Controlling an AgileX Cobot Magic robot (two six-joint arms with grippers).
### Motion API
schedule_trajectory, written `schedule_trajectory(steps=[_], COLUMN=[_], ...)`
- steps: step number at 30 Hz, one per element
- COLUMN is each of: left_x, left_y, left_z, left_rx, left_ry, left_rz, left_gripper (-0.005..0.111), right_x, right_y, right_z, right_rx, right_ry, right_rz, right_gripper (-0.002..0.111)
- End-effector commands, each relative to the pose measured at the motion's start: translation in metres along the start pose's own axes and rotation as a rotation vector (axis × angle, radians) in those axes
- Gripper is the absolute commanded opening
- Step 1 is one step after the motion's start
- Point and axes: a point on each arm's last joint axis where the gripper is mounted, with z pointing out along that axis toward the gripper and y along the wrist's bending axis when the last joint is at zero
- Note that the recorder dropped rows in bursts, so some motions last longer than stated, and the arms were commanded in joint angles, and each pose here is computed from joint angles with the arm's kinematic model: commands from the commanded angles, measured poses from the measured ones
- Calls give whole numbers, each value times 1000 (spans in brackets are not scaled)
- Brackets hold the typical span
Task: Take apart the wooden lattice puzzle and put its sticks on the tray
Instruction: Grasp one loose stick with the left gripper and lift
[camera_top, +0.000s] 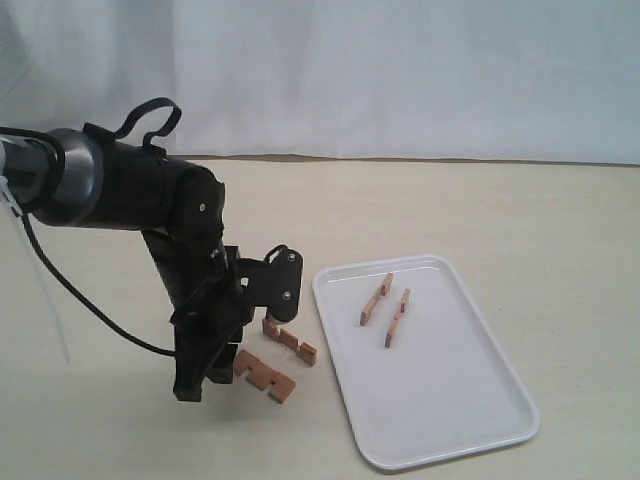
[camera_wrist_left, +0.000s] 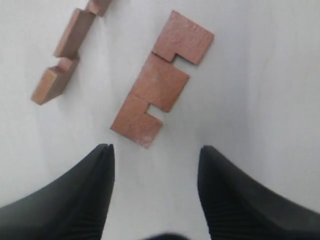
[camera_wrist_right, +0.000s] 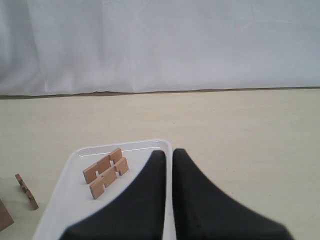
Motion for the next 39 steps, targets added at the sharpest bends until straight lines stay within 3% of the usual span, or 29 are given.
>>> schedule_trajectory(steps=[1, 33, 35, 39], left_x=[-3, -3, -3, -3], left_y=[4, 8, 8, 8], left_z=[-4, 28, 28, 28], left_rx=[-17, -6, -6, -2], left_ry=[-18, -21, -21, -19], left_rz=[39, 100, 100, 100], left_gripper=[55, 56, 51, 3], right_x=[1, 1, 1, 1], right_y=[0, 0, 0, 0], right_z=[0, 0, 0, 0], right_rx=[0, 0, 0, 0], right_ry=[1, 1, 1, 1], right_rz=[-16, -16, -16, -16], right_gripper=[5, 5, 5, 5])
